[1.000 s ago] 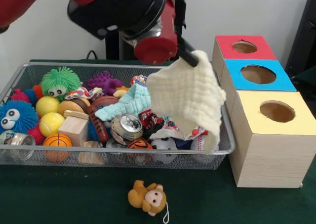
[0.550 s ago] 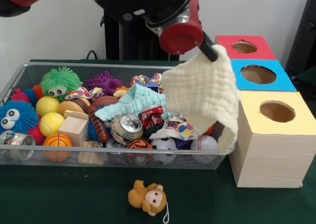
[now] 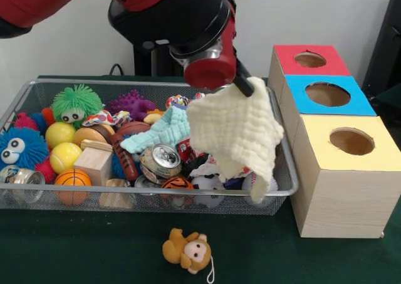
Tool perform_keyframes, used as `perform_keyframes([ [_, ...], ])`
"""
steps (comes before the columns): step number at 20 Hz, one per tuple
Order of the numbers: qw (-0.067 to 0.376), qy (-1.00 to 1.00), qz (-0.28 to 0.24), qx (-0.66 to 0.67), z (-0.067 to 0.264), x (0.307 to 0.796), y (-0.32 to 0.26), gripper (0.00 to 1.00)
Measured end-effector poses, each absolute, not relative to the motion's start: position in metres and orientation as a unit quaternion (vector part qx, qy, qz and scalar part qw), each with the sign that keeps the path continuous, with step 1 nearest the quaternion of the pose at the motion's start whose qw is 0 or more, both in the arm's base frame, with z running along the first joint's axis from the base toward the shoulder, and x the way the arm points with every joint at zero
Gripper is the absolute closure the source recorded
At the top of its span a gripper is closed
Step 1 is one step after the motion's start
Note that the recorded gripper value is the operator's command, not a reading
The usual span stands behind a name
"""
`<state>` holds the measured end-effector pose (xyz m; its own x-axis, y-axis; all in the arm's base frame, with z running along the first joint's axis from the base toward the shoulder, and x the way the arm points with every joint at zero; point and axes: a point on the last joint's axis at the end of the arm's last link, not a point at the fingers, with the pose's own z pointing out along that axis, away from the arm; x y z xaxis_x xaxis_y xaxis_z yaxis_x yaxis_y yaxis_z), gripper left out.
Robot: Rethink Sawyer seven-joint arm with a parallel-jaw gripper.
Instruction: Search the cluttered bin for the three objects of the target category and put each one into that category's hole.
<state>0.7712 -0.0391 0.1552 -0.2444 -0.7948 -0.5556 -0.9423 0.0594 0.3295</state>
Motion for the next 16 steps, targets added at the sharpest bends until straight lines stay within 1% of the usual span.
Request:
perform_keyframes([
  [5, 0.083, 0.734, 0.299, -0.604, 0.136, 0.768, -0.053, 1.0],
  [8, 0.075, 0.74, 0.285, -0.604, 0.132, 0.771, -0.058, 1.0],
  [9, 0.07, 0.747, 0.272, -0.603, 0.129, 0.775, -0.063, 1.0],
  [12, 0.066, 0.752, 0.259, -0.602, 0.128, 0.78, -0.069, 1.0],
  [13, 0.064, 0.758, 0.247, -0.601, 0.129, 0.784, -0.076, 1.0],
  [16, 0.06, 0.762, 0.24, -0.599, 0.13, 0.787, -0.084, 1.0],
])
